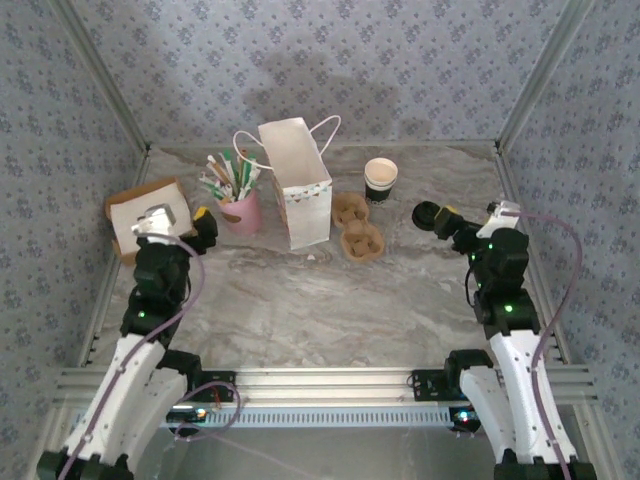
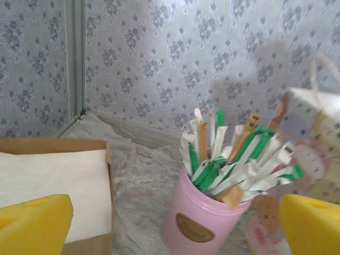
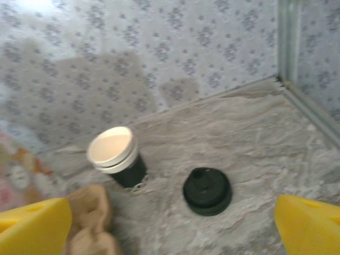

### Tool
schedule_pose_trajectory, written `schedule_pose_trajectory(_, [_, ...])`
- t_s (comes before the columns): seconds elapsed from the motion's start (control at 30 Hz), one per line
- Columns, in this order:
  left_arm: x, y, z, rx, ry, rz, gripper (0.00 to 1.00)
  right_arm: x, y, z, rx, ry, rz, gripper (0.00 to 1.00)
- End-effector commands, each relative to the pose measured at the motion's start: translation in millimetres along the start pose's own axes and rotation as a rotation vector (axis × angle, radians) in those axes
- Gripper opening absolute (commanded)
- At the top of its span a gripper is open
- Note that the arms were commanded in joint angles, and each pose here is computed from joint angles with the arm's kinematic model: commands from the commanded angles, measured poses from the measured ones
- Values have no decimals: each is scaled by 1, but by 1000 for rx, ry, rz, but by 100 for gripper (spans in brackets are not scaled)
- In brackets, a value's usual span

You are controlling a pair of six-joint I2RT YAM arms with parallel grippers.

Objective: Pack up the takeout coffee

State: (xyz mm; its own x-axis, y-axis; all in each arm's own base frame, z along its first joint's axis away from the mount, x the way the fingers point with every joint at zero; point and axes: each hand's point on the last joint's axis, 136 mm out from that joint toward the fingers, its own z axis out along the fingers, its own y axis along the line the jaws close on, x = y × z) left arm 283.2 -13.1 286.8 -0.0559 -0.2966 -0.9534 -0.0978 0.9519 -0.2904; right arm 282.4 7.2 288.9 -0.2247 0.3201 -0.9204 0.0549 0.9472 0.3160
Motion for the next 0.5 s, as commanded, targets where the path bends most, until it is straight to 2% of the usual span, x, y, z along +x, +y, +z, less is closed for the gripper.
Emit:
schedule_pose_trajectory(0.0, [5,4,-30,-5,110,-162,99,29,22,-25,-114,199,62,100])
schedule_pose_trajectory(0.17, [-5,12,-77,-10,159,-308,100,35,38,-52,-192,289,81,100])
schedule_pose_trajectory(0.23, [-8,7,-93,35,181,-329,100,36,43,-59,-214,323,88,100])
schedule_pose_trajectory(0.37, [-19,-11,-115,175,169,-304,99,39,46,-63,-226,362,113,100])
schedule_pose_trajectory(0.47, [-20,-11,-126,196,158,-304,100,39,53,-58,-265,372,153,100])
